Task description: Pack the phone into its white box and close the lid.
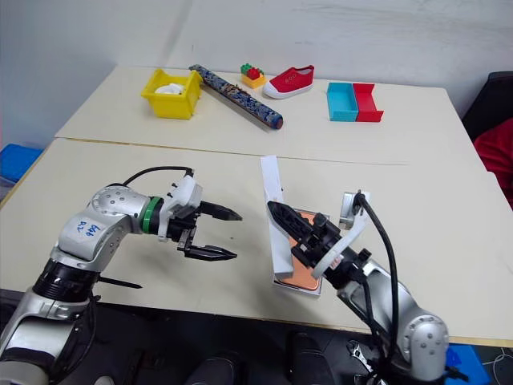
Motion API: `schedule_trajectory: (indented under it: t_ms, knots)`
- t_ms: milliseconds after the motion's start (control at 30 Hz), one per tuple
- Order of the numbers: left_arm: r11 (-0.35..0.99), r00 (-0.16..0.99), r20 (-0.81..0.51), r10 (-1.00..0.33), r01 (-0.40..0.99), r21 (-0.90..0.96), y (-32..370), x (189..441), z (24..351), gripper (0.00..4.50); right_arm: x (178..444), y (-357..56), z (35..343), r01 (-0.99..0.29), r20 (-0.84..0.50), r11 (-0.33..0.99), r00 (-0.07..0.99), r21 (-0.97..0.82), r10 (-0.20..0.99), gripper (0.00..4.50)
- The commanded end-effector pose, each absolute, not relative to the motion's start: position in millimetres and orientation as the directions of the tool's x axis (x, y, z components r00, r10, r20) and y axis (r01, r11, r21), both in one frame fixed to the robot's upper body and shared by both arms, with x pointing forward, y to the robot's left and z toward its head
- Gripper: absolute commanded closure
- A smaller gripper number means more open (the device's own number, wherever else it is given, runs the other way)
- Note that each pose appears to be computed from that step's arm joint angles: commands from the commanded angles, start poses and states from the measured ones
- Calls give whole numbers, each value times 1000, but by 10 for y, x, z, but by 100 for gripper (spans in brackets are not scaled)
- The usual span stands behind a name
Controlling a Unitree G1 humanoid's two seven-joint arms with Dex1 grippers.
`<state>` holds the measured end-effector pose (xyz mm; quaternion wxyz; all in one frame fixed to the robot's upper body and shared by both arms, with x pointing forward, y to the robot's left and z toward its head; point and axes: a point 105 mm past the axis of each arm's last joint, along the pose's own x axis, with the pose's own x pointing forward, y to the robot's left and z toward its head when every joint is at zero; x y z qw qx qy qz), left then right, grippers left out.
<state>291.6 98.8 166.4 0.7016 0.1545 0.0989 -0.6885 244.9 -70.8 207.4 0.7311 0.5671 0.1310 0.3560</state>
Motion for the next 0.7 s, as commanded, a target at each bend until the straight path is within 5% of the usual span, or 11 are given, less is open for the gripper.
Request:
schedule_trajectory:
  t_ms: [33,333,433,700]
  knots:
    - [41,78,-355,-932,993,112,1064,2958,1724,0,2534,-638,2062,-326,266,-31,708,945,655,445]
    - [87,124,-353,-927,989,119,1131,2991,1742,0,2811,-631,1771,-182,255,-179,748,967,613,445]
    - [109,146,-353,-924,986,123,1060,3044,1660,61,2850,-674,1587,-124,204,-171,767,977,608,450]
    - [81,129,-410,-903,988,134,784,3143,1357,327,2767,-680,1480,-176,180,-70,758,982,627,450]
